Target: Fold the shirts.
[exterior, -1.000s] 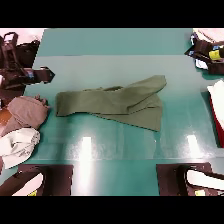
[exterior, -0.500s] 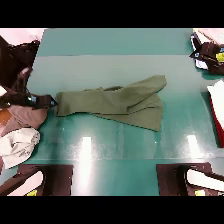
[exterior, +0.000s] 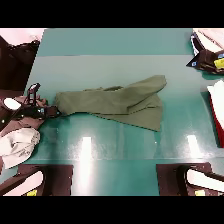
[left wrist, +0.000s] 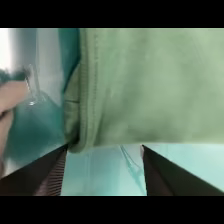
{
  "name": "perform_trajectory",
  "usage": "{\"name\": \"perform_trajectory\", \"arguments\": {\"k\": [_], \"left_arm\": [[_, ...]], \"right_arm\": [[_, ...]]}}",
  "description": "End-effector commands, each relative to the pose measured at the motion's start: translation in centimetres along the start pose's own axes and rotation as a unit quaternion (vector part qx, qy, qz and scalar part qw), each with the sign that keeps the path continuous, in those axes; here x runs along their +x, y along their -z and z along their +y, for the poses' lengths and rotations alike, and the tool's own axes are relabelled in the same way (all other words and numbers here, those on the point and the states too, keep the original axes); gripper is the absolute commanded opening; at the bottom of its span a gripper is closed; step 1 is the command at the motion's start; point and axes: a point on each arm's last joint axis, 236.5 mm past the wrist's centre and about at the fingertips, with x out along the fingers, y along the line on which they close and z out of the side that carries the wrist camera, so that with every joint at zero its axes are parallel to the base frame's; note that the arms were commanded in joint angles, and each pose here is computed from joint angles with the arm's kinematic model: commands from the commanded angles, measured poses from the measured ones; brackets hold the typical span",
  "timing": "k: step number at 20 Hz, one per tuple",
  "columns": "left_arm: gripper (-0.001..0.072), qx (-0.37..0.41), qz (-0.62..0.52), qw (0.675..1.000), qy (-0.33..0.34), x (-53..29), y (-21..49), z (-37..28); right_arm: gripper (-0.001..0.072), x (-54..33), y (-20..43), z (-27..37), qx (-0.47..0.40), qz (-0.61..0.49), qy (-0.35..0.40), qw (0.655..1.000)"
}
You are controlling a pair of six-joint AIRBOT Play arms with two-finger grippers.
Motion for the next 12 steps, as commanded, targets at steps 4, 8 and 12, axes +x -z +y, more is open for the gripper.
{"name": "perform_trajectory", "arguments": {"k": [4, 8, 12], "left_arm": [[0.021, -0.025, 0.005, 1.0, 0.011, 1.4, 0.1, 0.0], [0.0028, -0.018, -0.011, 0.999, 0.026, 0.0, -1.9, -1.1], [0.0028, 0.011, -0.024, 0.999, 0.046, -3.1, -5.1, -3.1]], "right_arm": [[0.0521, 3.7, 7.4, -1.5, 0.043, 0.094, -0.006, 0.995], [0.052, 6.3, 12.2, -2.5, 0.072, 0.143, -0.007, 0.987], [0.052, 9.3, 17.4, -2.5, 0.113, 0.198, -0.029, 0.973]]}}
